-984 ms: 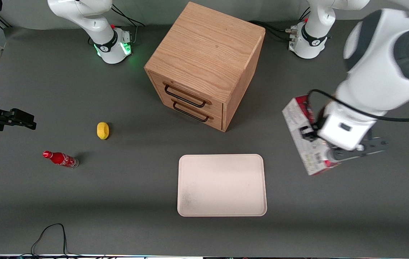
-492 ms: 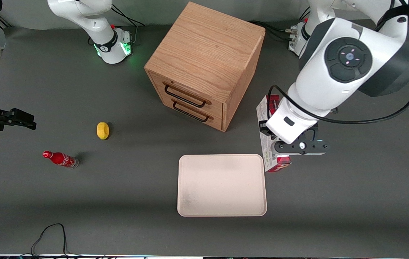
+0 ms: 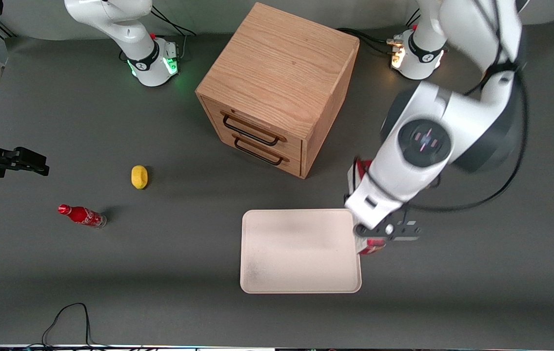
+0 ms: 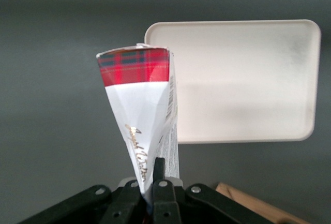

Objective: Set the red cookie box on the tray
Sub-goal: 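Carry the held cookie box over the white tray with the left gripper, then lower the cookie box onto the tray and open the left gripper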

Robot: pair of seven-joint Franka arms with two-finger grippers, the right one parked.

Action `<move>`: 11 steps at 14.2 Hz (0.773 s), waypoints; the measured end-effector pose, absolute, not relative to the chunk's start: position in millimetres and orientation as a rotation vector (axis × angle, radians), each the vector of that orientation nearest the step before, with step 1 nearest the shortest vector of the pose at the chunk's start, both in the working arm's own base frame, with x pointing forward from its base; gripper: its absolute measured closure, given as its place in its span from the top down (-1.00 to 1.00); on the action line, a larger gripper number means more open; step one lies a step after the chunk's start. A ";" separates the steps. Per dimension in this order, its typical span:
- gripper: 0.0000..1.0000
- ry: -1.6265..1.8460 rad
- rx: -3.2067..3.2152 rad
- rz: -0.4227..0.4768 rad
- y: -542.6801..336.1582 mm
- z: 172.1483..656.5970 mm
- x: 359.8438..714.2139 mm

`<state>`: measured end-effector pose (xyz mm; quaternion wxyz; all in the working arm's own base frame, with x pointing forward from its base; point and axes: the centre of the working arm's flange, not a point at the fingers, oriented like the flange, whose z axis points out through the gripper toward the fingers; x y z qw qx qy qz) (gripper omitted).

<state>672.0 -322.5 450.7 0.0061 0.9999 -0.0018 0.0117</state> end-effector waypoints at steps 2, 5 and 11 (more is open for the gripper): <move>-0.94 -0.019 3.128 0.055 -328.2 396.1 687.9; -0.94 -0.060 3.132 0.134 -332.9 340.3 701.7; -0.94 -0.082 3.143 0.150 -327.1 287.9 710.4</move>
